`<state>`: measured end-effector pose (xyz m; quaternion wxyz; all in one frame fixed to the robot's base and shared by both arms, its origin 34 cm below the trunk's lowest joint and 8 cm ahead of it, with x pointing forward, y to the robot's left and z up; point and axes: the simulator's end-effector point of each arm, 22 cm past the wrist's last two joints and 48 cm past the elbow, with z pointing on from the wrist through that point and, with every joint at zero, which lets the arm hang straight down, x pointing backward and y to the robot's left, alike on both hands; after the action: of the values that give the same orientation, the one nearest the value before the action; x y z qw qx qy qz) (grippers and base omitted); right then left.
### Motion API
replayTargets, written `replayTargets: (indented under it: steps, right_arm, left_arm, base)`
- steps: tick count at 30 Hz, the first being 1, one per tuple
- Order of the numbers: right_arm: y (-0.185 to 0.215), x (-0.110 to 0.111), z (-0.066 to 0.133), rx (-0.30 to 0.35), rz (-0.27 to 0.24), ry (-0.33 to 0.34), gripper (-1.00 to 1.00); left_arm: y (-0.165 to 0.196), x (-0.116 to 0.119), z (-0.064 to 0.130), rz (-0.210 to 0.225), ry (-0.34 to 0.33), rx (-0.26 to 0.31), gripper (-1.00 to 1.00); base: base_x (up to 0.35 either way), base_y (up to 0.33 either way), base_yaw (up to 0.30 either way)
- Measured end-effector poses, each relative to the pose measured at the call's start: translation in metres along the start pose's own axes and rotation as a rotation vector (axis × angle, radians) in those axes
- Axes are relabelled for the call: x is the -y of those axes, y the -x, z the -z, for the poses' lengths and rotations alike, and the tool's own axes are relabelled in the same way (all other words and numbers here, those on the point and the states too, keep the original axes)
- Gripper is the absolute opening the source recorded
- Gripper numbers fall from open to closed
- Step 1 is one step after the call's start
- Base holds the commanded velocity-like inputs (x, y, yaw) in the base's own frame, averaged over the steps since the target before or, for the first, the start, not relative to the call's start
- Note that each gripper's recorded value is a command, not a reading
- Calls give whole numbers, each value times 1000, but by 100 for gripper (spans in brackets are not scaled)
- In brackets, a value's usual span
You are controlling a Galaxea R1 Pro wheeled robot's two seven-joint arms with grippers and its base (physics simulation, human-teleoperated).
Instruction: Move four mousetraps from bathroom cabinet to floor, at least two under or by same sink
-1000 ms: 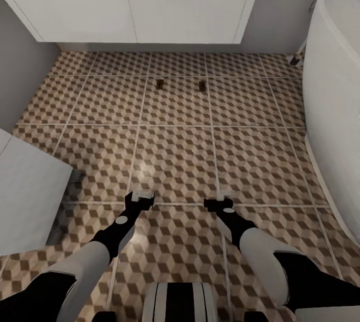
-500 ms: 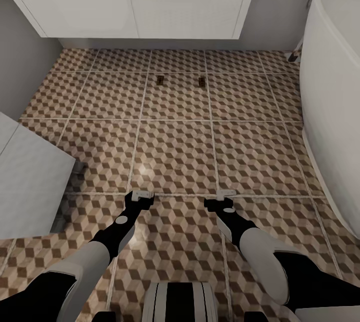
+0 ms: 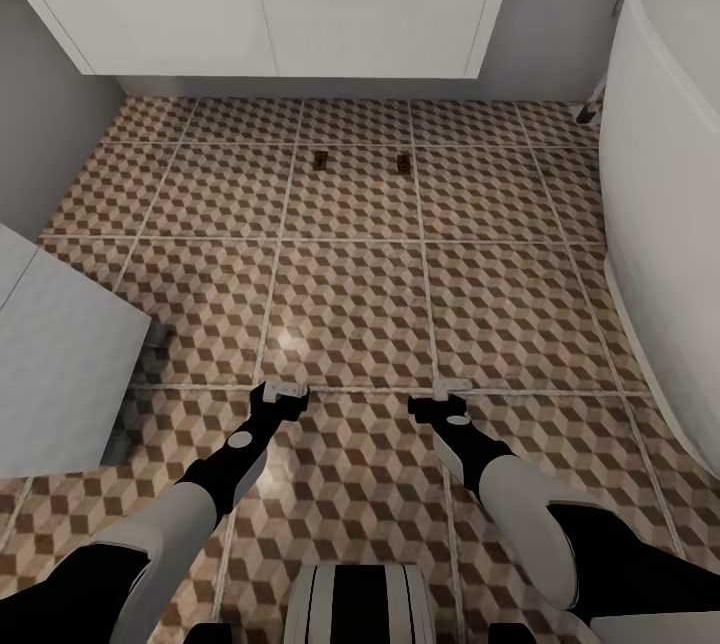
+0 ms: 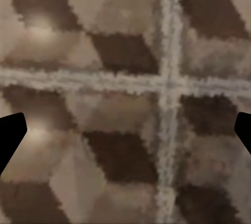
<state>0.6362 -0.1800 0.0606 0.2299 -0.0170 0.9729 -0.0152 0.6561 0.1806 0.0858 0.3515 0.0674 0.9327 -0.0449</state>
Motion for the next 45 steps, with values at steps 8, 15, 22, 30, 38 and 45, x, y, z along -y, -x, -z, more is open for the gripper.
replayTargets:
  steps: [8, 15, 22, 30, 38, 45]
  right_arm:
    - [10, 2, 0, 21, -5, -4, 100]
    - [19, 5, -1, 41, -9, -10, 100]
    - [22, 7, -1, 46, -10, -13, 100]
    - [23, 8, -1, 48, -8, -14, 100]
    - [28, 8, -1, 55, -8, -14, 100]
    - [38, 8, -1, 74, -8, -17, 100]
  left_arm:
    - [-2, 11, 0, 5, -55, -7, 100]
    - [-4, 15, 1, 11, -65, -12, 100]
    - [-4, 17, 1, 14, -62, -13, 100]
    - [-4, 9, 0, 17, -21, -14, 100]
    - [-5, 0, 0, 20, 21, -14, 100]
    - [-4, -2, 0, 23, 30, -14, 100]
  base:
    - [0, 0, 0]
    - [0, 0, 0]
    - [0, 0, 0]
    - [0, 0, 0]
    - [0, 0, 0]
    - [0, 0, 0]
